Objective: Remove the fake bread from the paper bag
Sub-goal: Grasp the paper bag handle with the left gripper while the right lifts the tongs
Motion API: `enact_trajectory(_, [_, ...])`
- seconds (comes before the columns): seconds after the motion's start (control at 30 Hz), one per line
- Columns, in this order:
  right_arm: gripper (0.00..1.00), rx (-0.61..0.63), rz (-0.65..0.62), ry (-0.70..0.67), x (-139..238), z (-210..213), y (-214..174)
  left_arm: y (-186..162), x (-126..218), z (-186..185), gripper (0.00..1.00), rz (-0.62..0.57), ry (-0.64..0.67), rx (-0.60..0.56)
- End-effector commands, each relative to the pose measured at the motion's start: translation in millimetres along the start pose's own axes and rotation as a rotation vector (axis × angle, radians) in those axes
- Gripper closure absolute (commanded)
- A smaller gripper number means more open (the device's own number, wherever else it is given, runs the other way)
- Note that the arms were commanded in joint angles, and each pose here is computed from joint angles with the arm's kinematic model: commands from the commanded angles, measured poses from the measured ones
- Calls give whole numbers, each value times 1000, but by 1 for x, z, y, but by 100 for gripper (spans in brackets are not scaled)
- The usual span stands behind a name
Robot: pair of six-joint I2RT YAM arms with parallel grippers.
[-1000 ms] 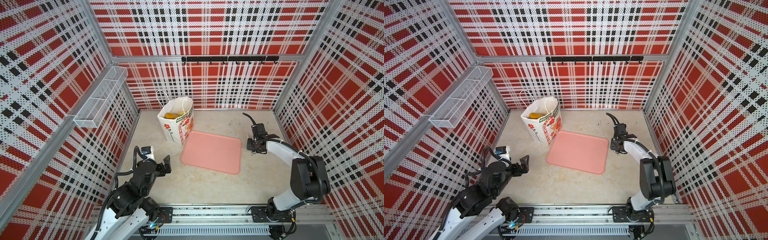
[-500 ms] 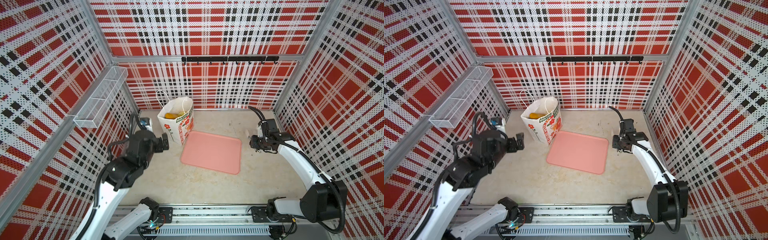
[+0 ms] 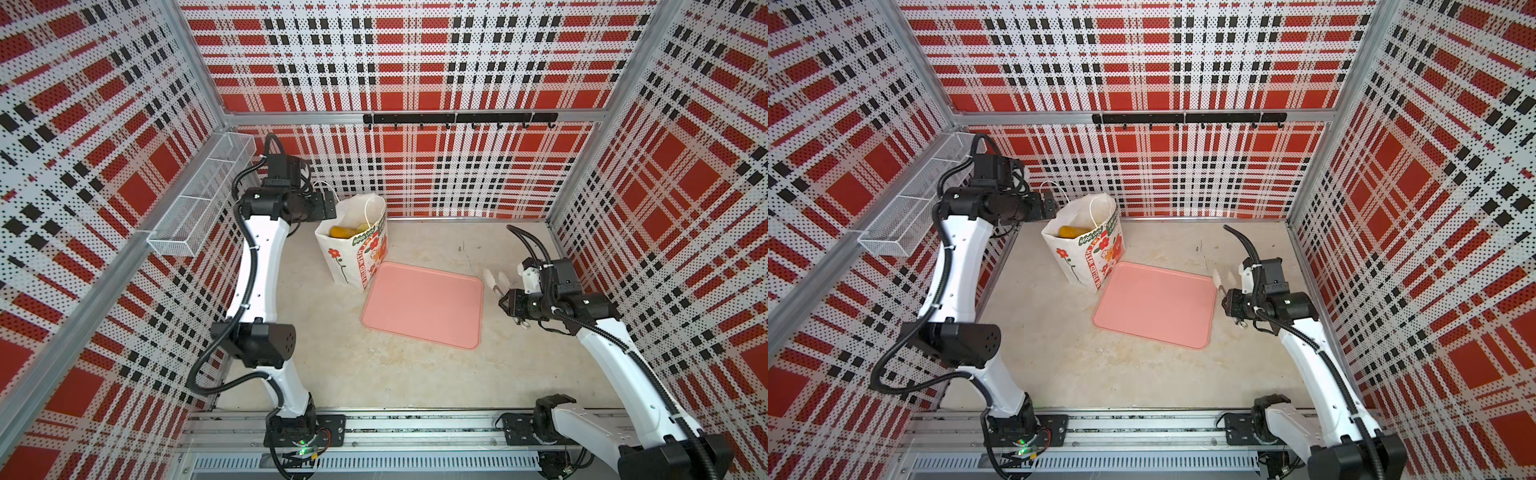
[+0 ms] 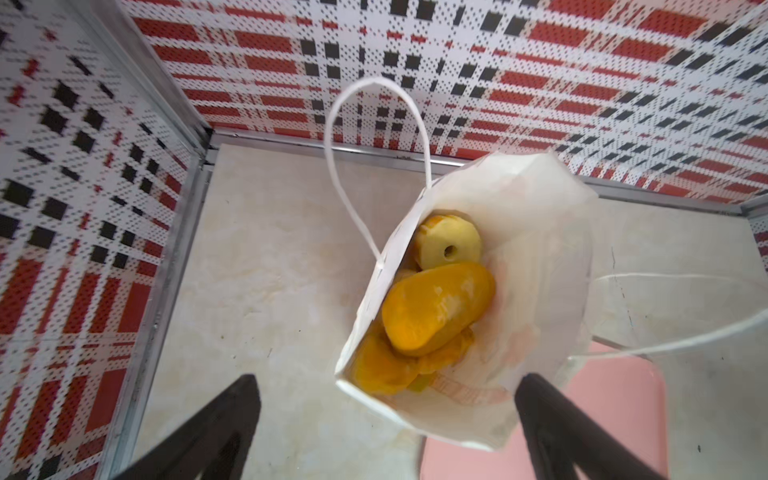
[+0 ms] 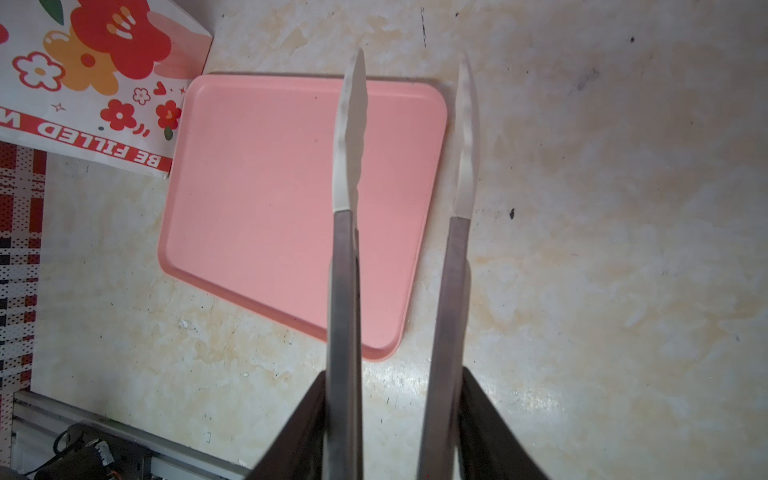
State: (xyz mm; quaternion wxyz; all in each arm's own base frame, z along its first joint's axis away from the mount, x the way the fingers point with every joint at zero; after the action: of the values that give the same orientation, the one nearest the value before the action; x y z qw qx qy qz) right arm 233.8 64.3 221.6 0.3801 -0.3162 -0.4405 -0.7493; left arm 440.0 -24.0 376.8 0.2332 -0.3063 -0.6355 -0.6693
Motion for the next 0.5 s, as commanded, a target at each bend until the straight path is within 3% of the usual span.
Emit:
enact_trajectory(0.0, [54,7,-35,50,11,4,-4,4,-3,-3,1,16,-26,-49])
enact_trajectory(0.17, [54,18,-12,29,15,-2,-14,3,-30,9,0,51,22,-69])
enact_trajectory(0.47, [56,15,-21,0,16,-9,-21,4,-71,5,4,53,-56,-61])
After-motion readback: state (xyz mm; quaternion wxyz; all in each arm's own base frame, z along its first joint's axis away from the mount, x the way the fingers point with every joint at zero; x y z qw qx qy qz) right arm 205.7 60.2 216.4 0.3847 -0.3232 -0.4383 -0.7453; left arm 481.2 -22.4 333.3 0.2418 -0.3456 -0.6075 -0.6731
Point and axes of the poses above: each gripper's point midway between its finger pads, its own x axis back along the fingers, its own z axis along the line the jaws close on, y = z × x, the point moved 4 cm from there along x, back along the fingers, and after that the axes turned 11 degrees about -x, right-handed, at the moved point
